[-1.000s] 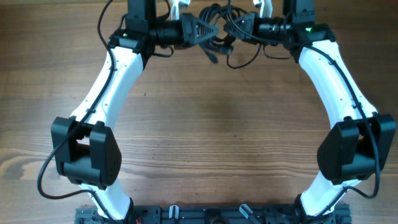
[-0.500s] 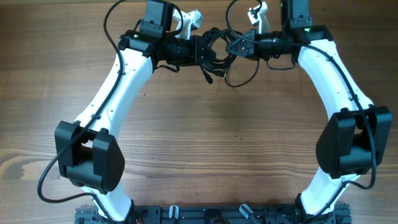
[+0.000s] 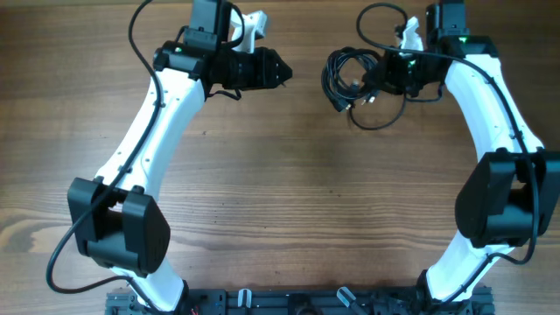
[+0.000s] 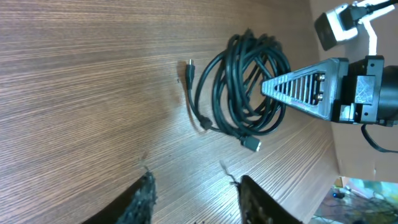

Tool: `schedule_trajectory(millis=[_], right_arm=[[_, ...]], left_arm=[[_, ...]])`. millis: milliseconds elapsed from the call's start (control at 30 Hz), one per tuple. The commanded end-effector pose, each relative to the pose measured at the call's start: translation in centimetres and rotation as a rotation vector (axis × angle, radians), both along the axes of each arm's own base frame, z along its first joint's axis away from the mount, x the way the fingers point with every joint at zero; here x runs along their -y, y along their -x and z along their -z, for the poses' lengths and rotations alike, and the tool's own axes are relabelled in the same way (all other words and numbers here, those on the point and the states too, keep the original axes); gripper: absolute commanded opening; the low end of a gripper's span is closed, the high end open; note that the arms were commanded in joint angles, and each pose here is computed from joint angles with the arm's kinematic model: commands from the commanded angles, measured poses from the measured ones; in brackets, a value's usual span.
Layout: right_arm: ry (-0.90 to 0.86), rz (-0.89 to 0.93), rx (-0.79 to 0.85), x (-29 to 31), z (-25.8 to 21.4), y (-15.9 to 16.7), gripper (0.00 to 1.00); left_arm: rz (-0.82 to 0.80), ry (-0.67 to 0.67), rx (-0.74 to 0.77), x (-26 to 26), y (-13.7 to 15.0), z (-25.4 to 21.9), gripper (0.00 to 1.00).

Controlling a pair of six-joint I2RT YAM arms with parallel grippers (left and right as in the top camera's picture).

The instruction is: Untangle cables

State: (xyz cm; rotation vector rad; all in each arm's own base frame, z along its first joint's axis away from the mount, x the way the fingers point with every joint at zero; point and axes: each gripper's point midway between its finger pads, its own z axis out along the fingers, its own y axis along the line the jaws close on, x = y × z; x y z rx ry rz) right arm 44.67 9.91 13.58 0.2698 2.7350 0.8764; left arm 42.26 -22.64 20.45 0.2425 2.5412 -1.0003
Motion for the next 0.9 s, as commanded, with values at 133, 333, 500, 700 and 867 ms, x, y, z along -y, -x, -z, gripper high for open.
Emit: schedule_trajectory(millis=[133,333,500,700,867], right_arm=[[-0.128,-0.032,-0.012,-1.9,-1.1,0.2,0.04],[-0.230,-0.077,-0.005,-3.3,-2.4,0.6,0.04],[-0.302,-0.111,0.010,-4.0,-3.4,0.8,0.04],[-0.404,-0.145,0.040,-4.2,-5.0,0.8,0.04],[-0.431,-0.161,0.045,-4.3,-5.4,1.0,0.04]], left_arm=[[-0.018,-0.027,0.002,2.6,0.8,-0.3,0.45],[-0.040,-0.063,0.042,4.6,0.8,-0.1,0.45],[-0.104,-0.127,0.059,4.3,0.3,0.4,0.42],[-0.109,-0.129,0.066,4.3,0.1,0.5,0.41],[-0.110,-0.116,0.088,4.6,-0.4,0.3,0.40]])
